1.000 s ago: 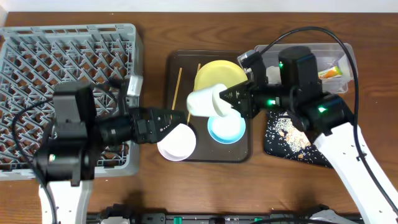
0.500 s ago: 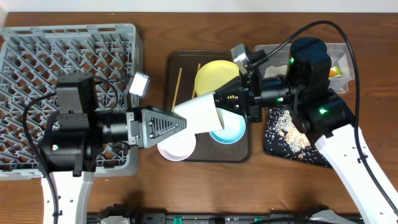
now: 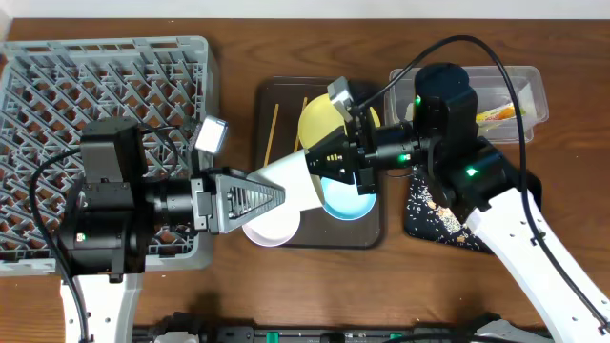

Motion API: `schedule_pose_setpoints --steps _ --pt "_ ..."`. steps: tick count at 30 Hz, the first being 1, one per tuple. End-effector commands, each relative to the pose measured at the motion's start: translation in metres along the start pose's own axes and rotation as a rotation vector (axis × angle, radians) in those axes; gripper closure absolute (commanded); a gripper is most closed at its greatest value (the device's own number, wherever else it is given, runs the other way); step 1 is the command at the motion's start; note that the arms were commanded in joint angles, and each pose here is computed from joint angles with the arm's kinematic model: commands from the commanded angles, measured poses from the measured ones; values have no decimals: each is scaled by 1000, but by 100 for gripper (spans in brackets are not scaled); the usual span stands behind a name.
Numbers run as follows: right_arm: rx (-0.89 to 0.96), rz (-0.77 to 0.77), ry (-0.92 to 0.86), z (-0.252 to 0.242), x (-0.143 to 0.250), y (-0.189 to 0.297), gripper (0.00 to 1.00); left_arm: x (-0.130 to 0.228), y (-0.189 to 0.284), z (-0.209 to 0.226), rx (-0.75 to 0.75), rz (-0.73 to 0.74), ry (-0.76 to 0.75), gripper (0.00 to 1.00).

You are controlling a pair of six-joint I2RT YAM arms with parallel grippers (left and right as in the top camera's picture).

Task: Sort waste into correct bins and load items into the dishwasher
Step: 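Hand the white cup from the right gripper to the left gripper, then place the white cup into the dish rack with the left gripper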

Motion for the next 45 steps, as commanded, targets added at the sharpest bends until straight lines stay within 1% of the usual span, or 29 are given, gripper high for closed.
schedule_pose_setpoints --steps 1,3,6,10,11,13,15,16,18,23,26,28,31,32,34,37,39,41,45 --pt "47 -22 -7 -7 -4 -3 99 -1 1 -10 34 3 -23 19" --pt "46 -21 -7 -7 -4 -3 99 -1 1 -10 34 3 -23 27" --pt "49 -22 -6 -7 -4 -4 99 -1 1 -10 33 3 -23 35" --pt "63 -28 -5 -9 -5 -4 98 -1 1 -10 33 3 -24 38" --pt "62 -28 -5 -9 -5 -4 95 -1 1 -10 31 2 -23 42" --pt "62 -28 -6 -9 -5 -4 82 -1 1 -9 25 1 -24 44" --pt "62 -28 -6 -9 -5 -4 78 -1 1 -7 11 -2 -24 45" --pt "62 -28 -6 -9 -5 -4 74 -2 1 -5 0 -4 -24 45" --pt "66 -30 -3 -9 -5 -4 61 -2 1 -2 -22 -8 -24 45" --pt "86 -43 -14 -14 -7 2 51 -4 1 5 -75 -18 -24 45" --pt "125 -67 -49 -25 -10 16 49 -6 3 16 -152 -32 -26 45" --pt "168 -87 -96 -36 -11 29 48 -5 6 30 -253 -43 -24 45" --pt "287 -120 -215 -59 -5 50 50 4 18 62 -489 -44 48 46" --pt "335 -124 -255 -67 0 56 50 10 25 75 -594 -40 86 46" --pt "433 -116 -341 -82 13 64 49 21 40 93 -760 -24 143 50" --pt "575 -56 -435 -97 41 70 49 37 64 112 -978 11 212 53" --pt "649 0 -462 -101 58 71 49 49 82 120 -1125 37 259 54" --pt "682 47 -465 -102 69 69 49 59 98 125 -1250 65 290 54" --pt "716 94 -470 -101 79 63 47 73 129 129 -1476 104 332 54"
Point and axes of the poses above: each gripper's point midway between its finger pads, its own y axis back along the fingers, its own z axis along the line the jaws close on, x = y × z, the point moved 3 cm from there along y, back along the fingers, and after that the axes turned 11 degrees about -y, right-handed, at the moved point
